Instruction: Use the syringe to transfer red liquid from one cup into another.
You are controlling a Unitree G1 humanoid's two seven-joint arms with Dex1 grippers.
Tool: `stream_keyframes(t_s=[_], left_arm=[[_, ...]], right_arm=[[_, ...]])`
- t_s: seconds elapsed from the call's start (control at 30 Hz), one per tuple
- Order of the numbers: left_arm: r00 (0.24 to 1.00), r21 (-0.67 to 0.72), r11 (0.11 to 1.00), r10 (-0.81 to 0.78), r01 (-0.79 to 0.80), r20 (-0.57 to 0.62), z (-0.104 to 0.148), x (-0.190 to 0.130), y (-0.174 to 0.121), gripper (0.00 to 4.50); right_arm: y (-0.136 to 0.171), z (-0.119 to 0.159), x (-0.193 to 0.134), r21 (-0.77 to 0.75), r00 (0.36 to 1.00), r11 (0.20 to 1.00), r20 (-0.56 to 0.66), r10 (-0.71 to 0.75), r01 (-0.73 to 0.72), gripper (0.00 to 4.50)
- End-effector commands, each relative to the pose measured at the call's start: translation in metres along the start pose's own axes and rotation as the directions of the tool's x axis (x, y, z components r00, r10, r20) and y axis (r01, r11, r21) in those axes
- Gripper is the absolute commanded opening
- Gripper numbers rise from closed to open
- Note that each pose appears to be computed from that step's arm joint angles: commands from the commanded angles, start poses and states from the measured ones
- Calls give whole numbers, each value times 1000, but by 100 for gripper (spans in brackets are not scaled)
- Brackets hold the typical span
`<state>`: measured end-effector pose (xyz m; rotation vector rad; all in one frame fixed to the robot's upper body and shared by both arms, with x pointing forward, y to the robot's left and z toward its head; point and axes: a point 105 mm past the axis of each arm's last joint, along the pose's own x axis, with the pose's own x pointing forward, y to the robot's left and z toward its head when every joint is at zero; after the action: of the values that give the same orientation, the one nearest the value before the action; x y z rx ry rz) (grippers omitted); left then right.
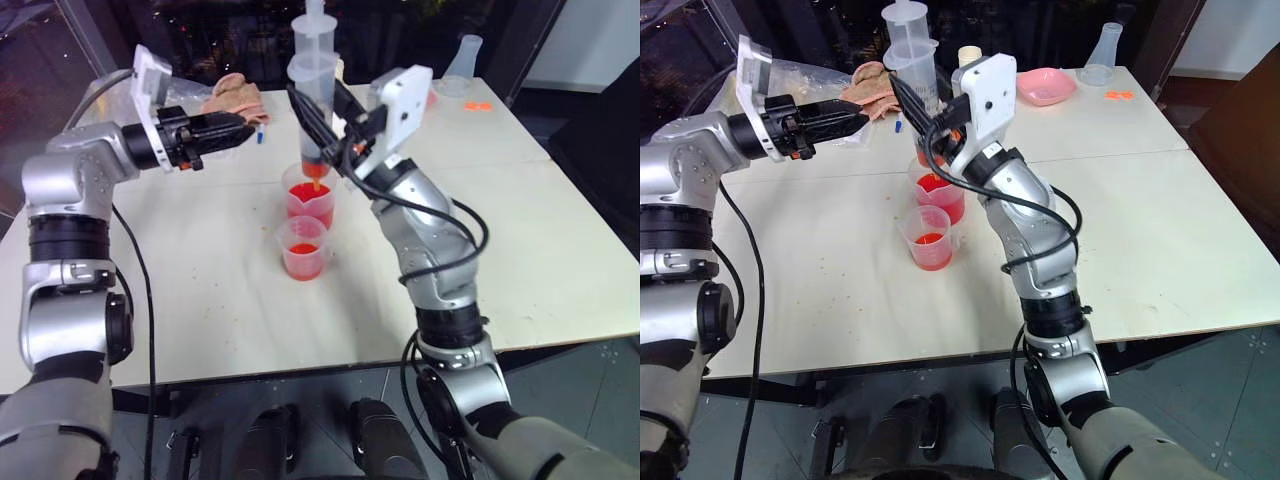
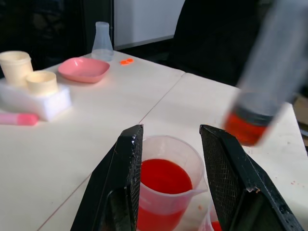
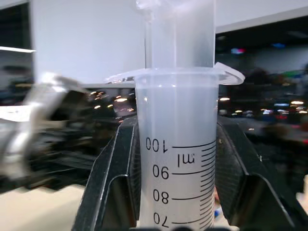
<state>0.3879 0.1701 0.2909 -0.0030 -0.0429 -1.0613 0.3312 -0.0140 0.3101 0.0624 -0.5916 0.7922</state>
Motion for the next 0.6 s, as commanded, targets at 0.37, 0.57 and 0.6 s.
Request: stream_keyframes(t_s=[0.37, 0.57, 0.6], left_arm=[[986, 48, 985, -166, 166, 13, 40, 19, -31, 197], [978, 13, 978, -207, 206, 27, 50, 14, -42, 197], [977, 4, 977, -211, 211, 41, 54, 12, -43, 197]], right_arm=[[15, -22, -15, 46, 1000, 999, -28, -8, 9, 139], [19, -29, -17, 23, 1000, 1000, -31, 3, -2, 139], [20, -31, -18, 19, 999, 1000, -35, 5, -4, 139]])
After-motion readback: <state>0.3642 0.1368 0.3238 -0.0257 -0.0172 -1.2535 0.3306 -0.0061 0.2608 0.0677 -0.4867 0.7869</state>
